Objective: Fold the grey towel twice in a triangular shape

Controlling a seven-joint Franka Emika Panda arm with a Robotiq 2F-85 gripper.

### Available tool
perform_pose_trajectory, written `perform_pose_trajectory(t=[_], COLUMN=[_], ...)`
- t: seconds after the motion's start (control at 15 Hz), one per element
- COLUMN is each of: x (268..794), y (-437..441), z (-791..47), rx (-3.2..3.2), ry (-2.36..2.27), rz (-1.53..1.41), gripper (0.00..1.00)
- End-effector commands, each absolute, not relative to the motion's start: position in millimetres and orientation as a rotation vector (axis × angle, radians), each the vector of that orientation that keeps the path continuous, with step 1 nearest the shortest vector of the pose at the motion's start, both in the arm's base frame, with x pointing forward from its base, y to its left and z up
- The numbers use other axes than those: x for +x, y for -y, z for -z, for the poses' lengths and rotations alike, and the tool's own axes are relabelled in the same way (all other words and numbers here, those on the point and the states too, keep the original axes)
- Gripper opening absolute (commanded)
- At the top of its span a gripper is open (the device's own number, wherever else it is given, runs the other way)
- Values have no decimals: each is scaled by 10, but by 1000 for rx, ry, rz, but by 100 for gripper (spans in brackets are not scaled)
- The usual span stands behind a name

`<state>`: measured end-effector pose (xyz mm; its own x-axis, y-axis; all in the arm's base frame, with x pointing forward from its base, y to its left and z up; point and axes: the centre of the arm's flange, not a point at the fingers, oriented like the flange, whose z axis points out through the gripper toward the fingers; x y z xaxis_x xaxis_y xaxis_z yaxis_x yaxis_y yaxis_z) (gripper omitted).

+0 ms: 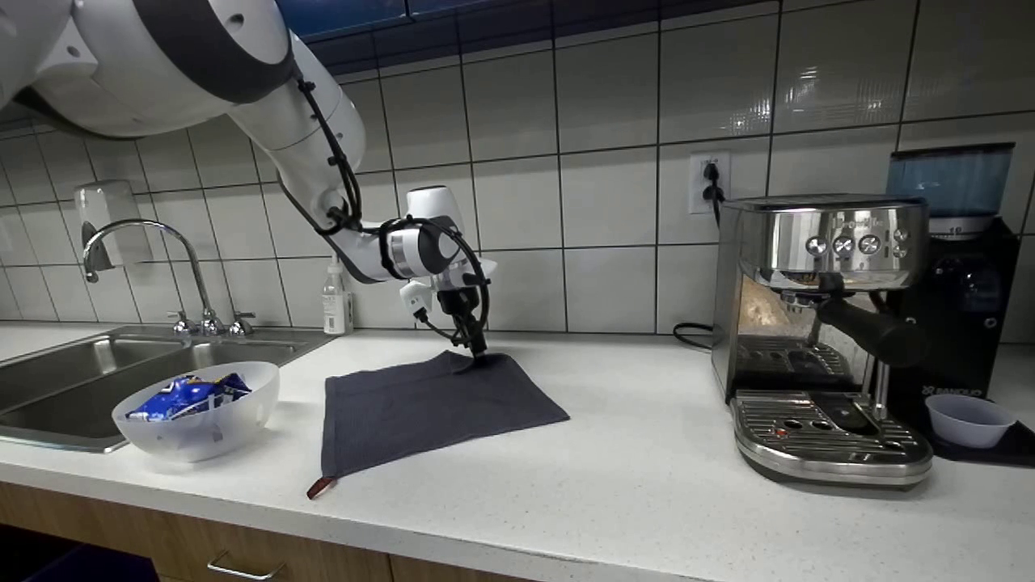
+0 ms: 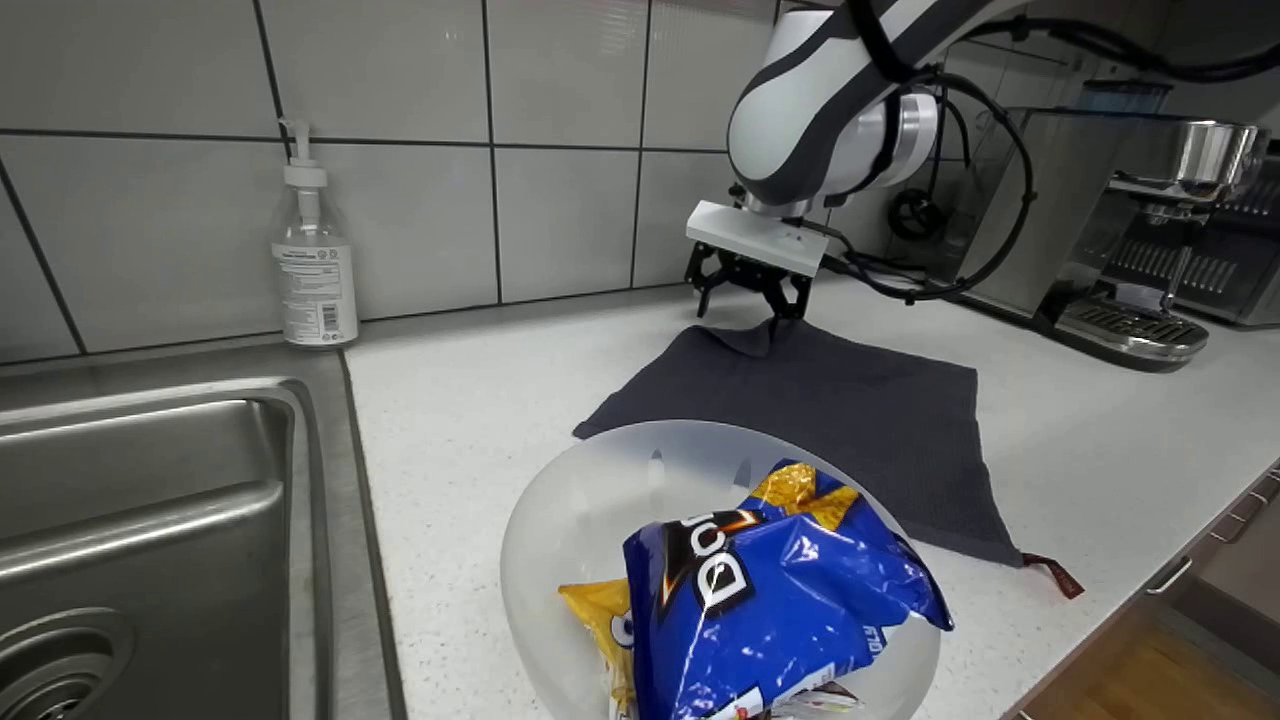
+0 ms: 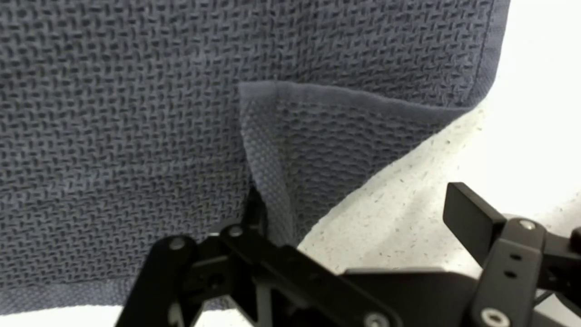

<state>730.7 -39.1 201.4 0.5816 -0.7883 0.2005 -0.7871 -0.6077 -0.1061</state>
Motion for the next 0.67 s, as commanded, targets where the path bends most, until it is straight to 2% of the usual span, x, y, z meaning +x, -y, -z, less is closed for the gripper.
perform_pose_trajectory(t=[0.0, 0.27, 0.33, 0.4, 0.6], x=[7418, 7429, 7427, 7425, 7422], y=[380, 380, 380, 380, 400], z=[-1999, -1996, -2000, -2005, -2047], rx=[-2758, -2751, -2748, -2747, -2738], ry=[-1436, -1438, -1438, -1438, -1444], rz=[342, 344, 344, 346, 355], gripper=[100, 100, 75, 74, 49])
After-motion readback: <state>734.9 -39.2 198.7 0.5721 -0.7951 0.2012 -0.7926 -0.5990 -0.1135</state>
